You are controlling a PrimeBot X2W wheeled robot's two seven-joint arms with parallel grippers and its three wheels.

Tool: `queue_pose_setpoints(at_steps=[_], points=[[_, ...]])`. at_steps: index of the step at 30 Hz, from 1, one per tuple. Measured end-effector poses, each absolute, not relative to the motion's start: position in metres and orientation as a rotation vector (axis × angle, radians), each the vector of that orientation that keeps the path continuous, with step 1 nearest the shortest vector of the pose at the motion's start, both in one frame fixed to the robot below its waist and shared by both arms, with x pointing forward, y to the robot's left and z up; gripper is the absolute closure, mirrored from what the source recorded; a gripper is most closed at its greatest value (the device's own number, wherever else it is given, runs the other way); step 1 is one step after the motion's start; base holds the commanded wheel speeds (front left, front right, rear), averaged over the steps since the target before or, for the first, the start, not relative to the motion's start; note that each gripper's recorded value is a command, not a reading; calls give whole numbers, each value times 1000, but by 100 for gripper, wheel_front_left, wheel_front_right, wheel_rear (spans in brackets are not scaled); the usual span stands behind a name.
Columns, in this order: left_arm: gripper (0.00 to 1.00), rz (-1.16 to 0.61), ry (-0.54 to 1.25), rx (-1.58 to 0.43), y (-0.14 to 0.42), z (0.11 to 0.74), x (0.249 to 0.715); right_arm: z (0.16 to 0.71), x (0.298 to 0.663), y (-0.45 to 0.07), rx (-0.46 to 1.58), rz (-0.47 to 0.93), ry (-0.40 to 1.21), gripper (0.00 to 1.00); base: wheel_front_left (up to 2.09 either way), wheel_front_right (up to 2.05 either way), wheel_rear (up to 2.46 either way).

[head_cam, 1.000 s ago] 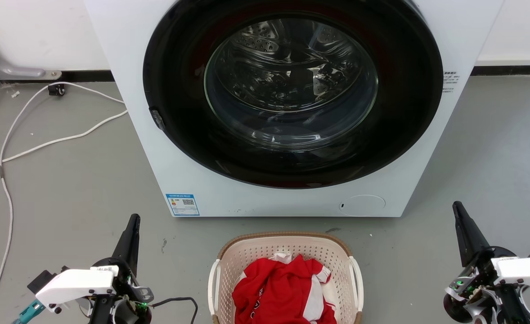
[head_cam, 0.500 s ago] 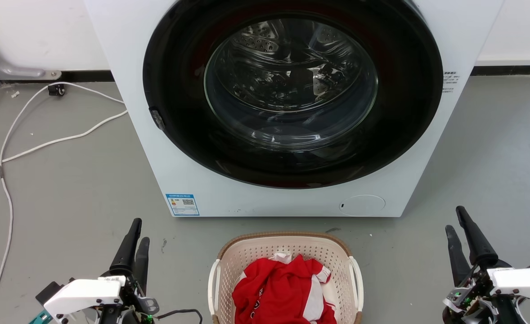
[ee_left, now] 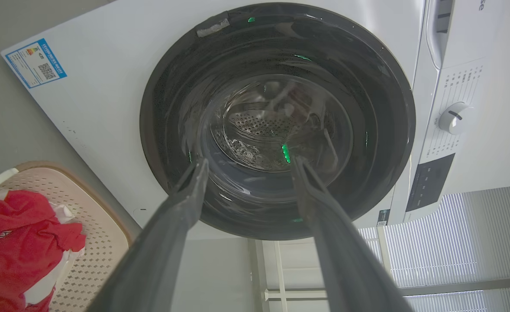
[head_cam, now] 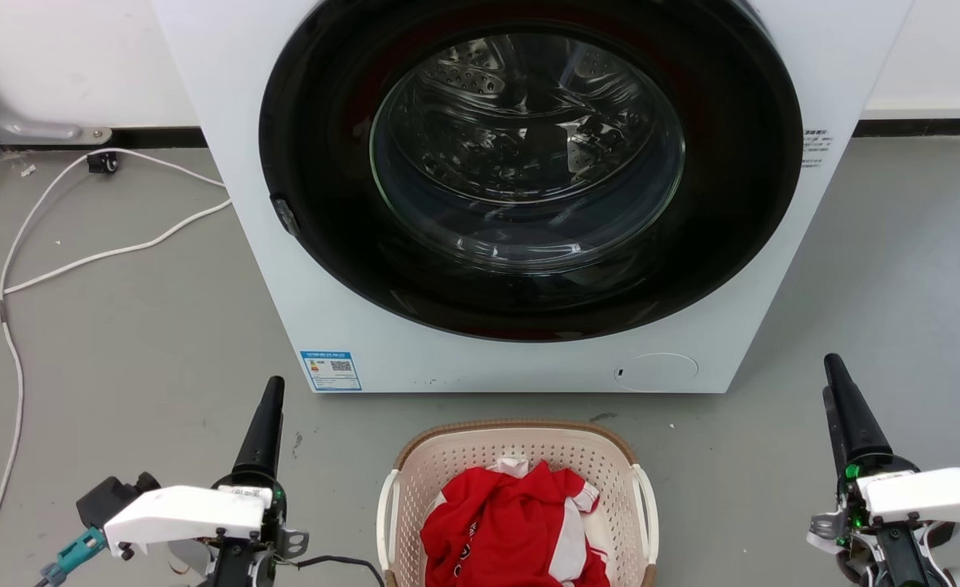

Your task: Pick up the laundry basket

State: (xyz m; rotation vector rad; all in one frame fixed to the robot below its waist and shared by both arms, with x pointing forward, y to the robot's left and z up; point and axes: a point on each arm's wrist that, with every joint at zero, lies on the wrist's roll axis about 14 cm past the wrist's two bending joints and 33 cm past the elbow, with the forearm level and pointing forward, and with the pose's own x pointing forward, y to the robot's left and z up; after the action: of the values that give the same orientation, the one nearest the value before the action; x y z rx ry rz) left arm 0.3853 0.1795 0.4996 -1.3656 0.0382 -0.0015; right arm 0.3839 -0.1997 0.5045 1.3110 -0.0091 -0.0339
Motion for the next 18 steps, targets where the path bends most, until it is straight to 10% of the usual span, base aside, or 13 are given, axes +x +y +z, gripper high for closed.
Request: queue_pose_setpoints(at_steps=[18], points=[[0,-109,-1,-885,152,522,388,522,383,-192,778,10,-51,0,0,0,0]])
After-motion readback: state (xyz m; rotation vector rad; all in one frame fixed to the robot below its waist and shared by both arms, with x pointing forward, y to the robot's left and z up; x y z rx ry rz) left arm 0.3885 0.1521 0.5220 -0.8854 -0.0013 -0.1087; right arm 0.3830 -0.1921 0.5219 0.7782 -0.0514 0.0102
